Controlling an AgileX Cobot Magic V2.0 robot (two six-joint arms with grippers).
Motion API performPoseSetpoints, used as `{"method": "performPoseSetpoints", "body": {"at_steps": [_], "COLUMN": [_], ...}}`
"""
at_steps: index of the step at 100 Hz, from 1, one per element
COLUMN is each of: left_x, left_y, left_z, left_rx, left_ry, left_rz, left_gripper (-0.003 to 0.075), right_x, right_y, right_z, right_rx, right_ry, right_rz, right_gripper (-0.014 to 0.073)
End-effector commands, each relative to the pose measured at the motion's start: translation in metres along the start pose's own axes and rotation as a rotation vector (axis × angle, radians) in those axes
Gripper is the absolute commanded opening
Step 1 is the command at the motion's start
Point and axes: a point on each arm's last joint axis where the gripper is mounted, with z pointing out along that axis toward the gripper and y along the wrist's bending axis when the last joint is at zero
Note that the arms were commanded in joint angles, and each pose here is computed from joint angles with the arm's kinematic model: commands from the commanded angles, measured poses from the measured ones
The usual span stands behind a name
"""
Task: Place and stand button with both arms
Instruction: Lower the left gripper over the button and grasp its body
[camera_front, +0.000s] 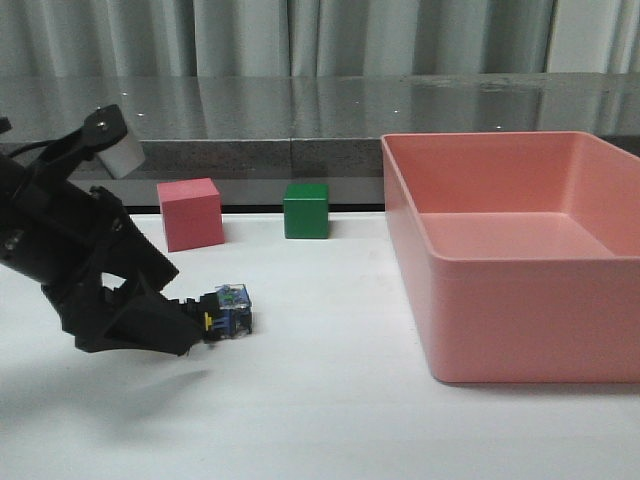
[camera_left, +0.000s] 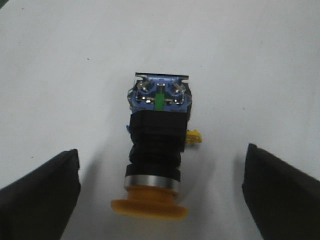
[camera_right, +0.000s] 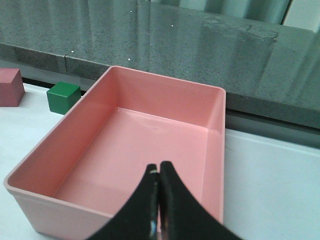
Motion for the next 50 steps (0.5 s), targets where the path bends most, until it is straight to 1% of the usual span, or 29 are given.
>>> {"method": "performPoseSetpoints", "body": {"at_steps": [1, 24, 31, 35, 40, 43, 45, 46, 49, 50], "left_x": [-0.015, -0.005, -0.001, -0.001, -0.001, -0.001, -0.001, -0.001, 0.000, 0.000], "left_y": [0.005, 0.008, 0.008, 0.008, 0.008, 0.008, 0.008, 0.008, 0.008, 0.008], "left_z": [-0.006, 0.008, 0.011, 0.011, 0.011, 0.011, 0.011, 0.011, 0.011, 0.011], "left_rx": [-0.019, -0.021, -0.013, -0.011, -0.013, -0.013, -0.013, -0.013, -0.013, -0.013], "left_ry": [-0.088, -0.091, -0.084, -0.083, -0.081, -0.081, -0.081, -0.081, -0.080, -0.080], "left_rz": [0.021, -0.013, -0.022, -0.023, -0.023, -0.023, -0.023, -0.021, -0.020, -0.020], "left_gripper": [0.0621, 0.0618, 0.0588, 0.0540, 0.0455, 0.0377, 0.0342, 0.0307, 0.0236, 0.0200], "right_x": [-0.013, -0.013, -0.013, -0.013, -0.013, -0.013, -0.013, -0.013, -0.013, -0.013], "right_y": [-0.004, -0.004, -0.004, -0.004, -0.004, -0.004, -0.004, -0.004, -0.004, -0.004], "right_z": [-0.002, -0.002, -0.002, -0.002, -0.002, -0.002, -0.002, -0.002, -0.002, -0.002], "right_rx": [0.037, 0.037, 0.037, 0.037, 0.037, 0.037, 0.037, 0.037, 0.037, 0.037], "right_ry": [-0.080, -0.080, -0.080, -0.080, -0.080, -0.080, -0.080, -0.080, -0.080, -0.080], "right_rz": [0.011, 0.011, 0.011, 0.011, 0.011, 0.011, 0.011, 0.011, 0.011, 0.011], "right_gripper": [-0.0062, -0.0062, -0.0062, -0.0062, -0.0062, -0.0062, -0.0062, -0.0062, -0.0062, -0.0062]}}
